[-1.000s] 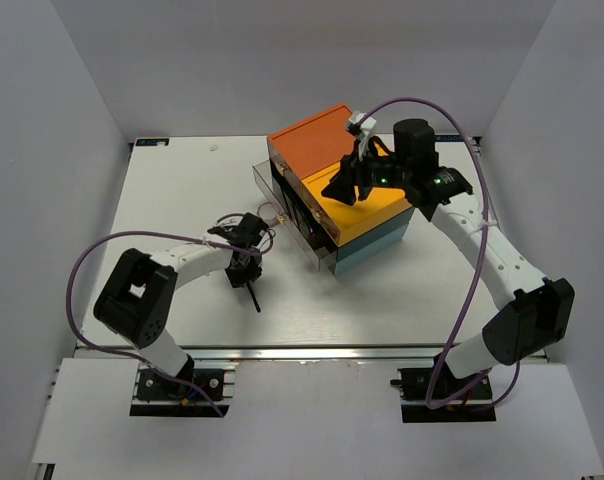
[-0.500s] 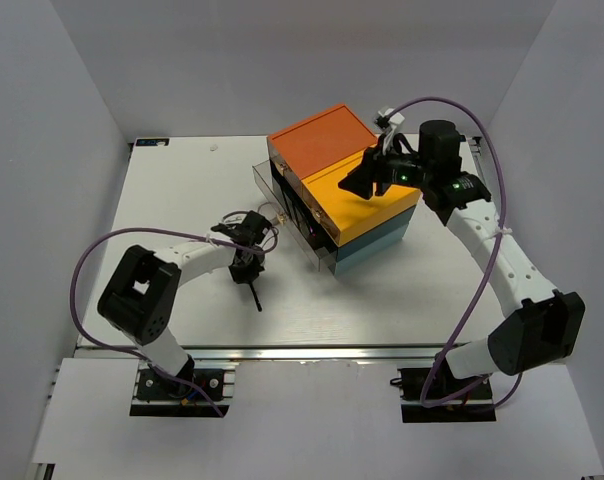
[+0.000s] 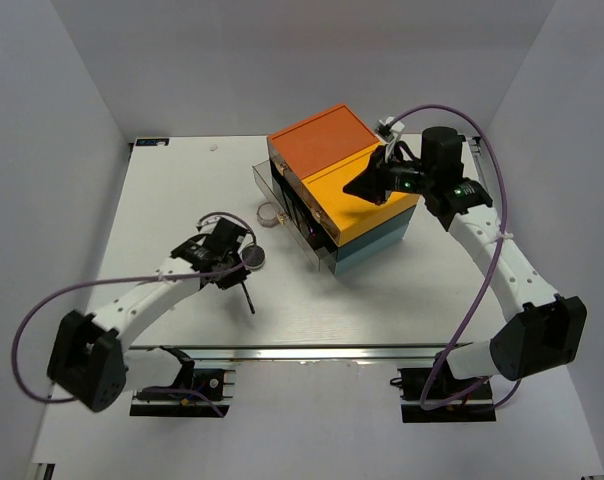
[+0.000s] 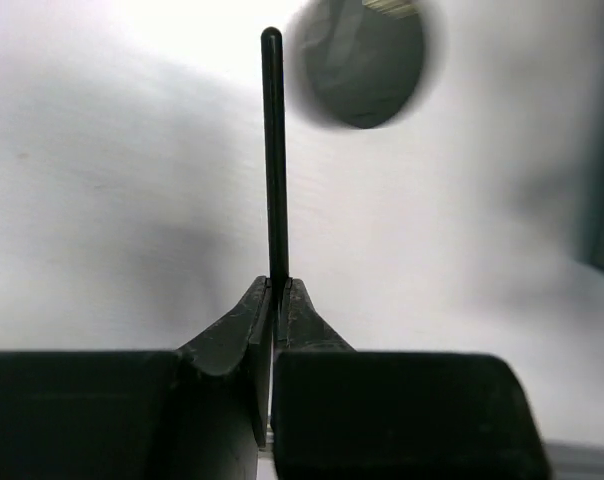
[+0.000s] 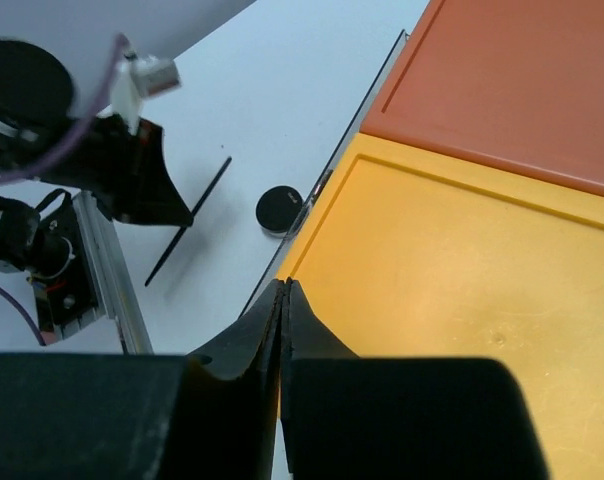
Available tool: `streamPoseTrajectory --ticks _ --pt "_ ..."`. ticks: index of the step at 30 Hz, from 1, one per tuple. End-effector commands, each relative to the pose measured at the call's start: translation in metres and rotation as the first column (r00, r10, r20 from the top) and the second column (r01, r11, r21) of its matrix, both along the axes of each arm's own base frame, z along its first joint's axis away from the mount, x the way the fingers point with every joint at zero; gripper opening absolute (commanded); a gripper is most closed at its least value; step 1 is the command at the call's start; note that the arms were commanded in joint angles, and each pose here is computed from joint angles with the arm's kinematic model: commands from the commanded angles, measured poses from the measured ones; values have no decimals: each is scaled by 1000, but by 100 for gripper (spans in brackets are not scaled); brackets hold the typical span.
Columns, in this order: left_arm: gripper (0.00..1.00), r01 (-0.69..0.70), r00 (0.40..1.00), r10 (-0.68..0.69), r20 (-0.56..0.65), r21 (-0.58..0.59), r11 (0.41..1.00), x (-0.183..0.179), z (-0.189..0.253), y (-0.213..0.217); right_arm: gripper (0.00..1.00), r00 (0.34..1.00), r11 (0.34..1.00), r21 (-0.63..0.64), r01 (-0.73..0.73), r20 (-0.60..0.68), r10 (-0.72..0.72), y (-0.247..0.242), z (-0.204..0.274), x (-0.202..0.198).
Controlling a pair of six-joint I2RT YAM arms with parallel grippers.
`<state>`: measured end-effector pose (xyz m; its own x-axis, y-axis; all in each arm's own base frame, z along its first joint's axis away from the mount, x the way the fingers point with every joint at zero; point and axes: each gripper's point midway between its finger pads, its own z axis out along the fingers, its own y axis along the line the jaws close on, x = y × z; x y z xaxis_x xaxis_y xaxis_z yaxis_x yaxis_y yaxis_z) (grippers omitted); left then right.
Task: Organize the makeup
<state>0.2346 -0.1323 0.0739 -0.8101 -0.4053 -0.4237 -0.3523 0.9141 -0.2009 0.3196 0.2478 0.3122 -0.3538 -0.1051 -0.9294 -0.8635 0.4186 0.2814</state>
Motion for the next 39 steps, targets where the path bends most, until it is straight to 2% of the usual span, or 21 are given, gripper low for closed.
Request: streamPoseTrajectory --ticks 1,6,7,9,13,14,19,25,31,35,36,39 --pt "0 14 987 15 161 -180 984 17 57 -24 0 996 999 5 -43 75 43 -5 14 -11" --pt "0 136 929 27 369 -409 902 53 126 -71 0 993 1000 -5 3 116 -3 -16 18 -2" --pt "0 155 927 19 374 -431 889 60 130 -81 0 993 1000 -5 9 118 -9 -17 19 0" --pt "0 190 894 55 445 -486 853 83 164 -97 0 992 999 -7 32 120 -31 -22 19 4" --pt "0 207 875 94 475 -543 814 127 189 -128 0 990 998 -1 67 126 -67 -31 24 9" --pt "0 198 875 107 472 -551 811 141 190 -136 0 989 997 0 75 124 -75 -34 24 10" --pt "0 110 897 177 404 -594 797 168 172 -146 0 987 995 6 95 128 -95 -41 24 4" --pt "0 68 911 174 374 -552 831 171 155 -142 0 985 993 11 122 123 -122 -50 21 1" --pt "0 66 920 162 356 -550 832 168 148 -141 0 990 994 36 103 90 -106 -47 18 -1" --pt "19 52 926 165 339 -548 835 165 143 -138 4 992 995 37 90 80 -93 -45 17 0" --pt "27 47 927 166 335 -545 837 163 142 -137 5 993 996 35 87 78 -89 -45 17 -1" --pt "31 31 928 178 328 -543 839 157 141 -131 6 994 996 33 84 72 -86 -44 15 0"
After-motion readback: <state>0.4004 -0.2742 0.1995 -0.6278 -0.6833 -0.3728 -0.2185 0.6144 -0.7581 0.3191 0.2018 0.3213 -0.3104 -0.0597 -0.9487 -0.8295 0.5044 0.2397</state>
